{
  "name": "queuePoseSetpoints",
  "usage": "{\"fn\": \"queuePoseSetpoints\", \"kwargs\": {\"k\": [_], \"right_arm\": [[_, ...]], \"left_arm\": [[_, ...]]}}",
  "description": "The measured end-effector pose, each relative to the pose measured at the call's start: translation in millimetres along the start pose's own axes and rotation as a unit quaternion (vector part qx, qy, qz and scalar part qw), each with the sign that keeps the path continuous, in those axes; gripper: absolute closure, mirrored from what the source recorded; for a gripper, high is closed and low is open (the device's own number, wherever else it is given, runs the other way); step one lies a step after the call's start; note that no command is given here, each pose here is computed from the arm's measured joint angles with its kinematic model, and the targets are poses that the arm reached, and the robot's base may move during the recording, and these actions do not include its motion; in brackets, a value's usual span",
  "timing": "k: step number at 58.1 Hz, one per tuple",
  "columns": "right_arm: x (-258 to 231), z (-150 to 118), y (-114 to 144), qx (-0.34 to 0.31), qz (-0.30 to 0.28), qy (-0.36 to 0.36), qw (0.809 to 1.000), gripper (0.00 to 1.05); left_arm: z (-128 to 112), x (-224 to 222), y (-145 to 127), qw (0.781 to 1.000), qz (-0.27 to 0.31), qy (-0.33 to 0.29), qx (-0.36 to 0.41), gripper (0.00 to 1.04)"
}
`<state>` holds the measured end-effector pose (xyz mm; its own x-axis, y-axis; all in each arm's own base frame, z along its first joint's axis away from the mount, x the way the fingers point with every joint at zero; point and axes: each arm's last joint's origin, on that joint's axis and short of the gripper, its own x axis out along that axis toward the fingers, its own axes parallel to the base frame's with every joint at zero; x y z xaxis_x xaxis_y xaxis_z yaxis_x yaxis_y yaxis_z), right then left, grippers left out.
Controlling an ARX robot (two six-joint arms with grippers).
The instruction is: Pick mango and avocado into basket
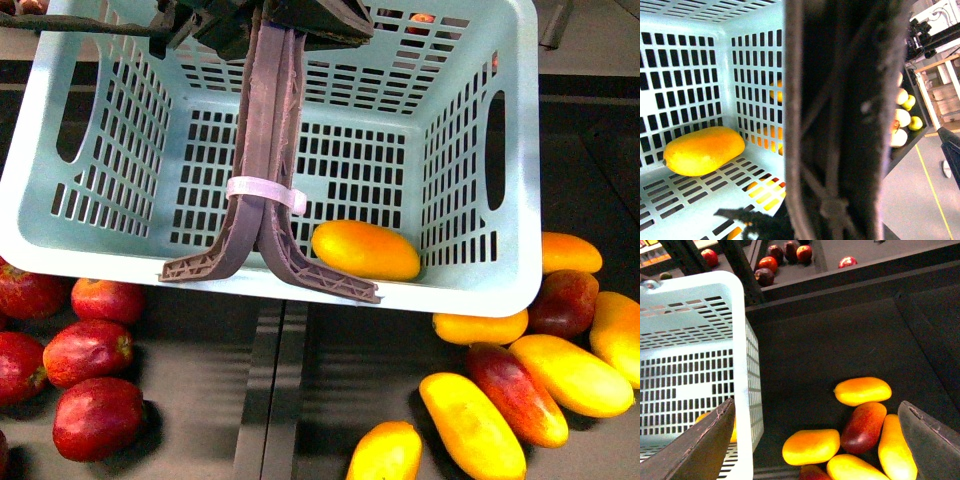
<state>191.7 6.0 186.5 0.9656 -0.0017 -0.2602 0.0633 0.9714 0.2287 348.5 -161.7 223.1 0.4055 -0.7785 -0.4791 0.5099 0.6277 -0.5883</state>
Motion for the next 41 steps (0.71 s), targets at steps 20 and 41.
{"fn": "queuePoseSetpoints", "kwargs": {"k": [20,41], "right_arm": [[-0.7,0.8,0.1,-0.002,0.000,-0.003,1.000,0.09],[-1.3,1.5,0.2,-0.002,-0.001,-0.006,1.000,0.09]], "left_arm": [[0.0,0.1,-0.1,1.000,0.001,0.000,0.000,1.01],[-1.4,2.7,-4.9,1.000,-0.015,0.007,0.005,1.01]]}}
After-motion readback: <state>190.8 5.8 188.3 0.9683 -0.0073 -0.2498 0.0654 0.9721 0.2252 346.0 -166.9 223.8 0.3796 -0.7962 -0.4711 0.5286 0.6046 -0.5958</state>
